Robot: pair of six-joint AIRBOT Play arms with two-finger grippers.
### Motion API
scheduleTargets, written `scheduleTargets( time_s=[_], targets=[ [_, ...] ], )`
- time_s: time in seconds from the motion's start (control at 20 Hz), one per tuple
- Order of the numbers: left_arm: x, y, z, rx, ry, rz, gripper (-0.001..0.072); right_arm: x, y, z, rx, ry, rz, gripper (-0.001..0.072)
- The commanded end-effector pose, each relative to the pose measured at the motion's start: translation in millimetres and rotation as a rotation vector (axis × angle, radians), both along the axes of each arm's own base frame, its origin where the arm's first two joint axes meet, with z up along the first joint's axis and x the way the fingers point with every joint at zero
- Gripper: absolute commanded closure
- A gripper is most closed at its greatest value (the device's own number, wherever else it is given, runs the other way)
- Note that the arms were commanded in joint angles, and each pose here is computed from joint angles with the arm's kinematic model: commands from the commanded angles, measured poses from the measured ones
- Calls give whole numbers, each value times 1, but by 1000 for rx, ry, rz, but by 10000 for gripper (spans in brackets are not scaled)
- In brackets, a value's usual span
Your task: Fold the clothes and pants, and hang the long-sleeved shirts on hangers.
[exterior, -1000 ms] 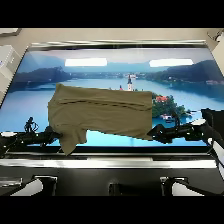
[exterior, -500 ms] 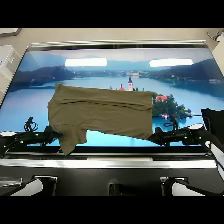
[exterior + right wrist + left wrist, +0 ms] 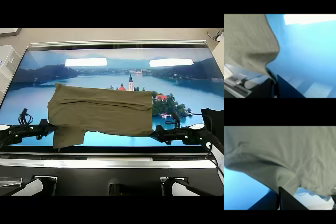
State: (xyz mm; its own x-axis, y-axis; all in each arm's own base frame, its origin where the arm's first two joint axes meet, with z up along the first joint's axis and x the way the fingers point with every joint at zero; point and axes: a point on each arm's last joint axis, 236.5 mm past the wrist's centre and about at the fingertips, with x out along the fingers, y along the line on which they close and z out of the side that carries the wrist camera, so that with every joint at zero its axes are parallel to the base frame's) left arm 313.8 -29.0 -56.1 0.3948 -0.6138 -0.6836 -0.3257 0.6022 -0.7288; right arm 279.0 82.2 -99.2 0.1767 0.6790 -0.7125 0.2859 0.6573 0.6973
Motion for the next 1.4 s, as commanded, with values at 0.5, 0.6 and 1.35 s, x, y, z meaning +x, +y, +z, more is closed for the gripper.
scheduleTargets(
  time_s=[0.5,0.6,1.35],
  targets=[
    [93,-41,145,120,-368,-169,695,103,31,157,-469,-356,151,689],
    [105,-30,152,197,-385,-142,695,105,30,144,-483,-278,82,689],
    [226,25,110,318,-382,-86,696,217,7,82,-628,-213,14,689]
  ],
)
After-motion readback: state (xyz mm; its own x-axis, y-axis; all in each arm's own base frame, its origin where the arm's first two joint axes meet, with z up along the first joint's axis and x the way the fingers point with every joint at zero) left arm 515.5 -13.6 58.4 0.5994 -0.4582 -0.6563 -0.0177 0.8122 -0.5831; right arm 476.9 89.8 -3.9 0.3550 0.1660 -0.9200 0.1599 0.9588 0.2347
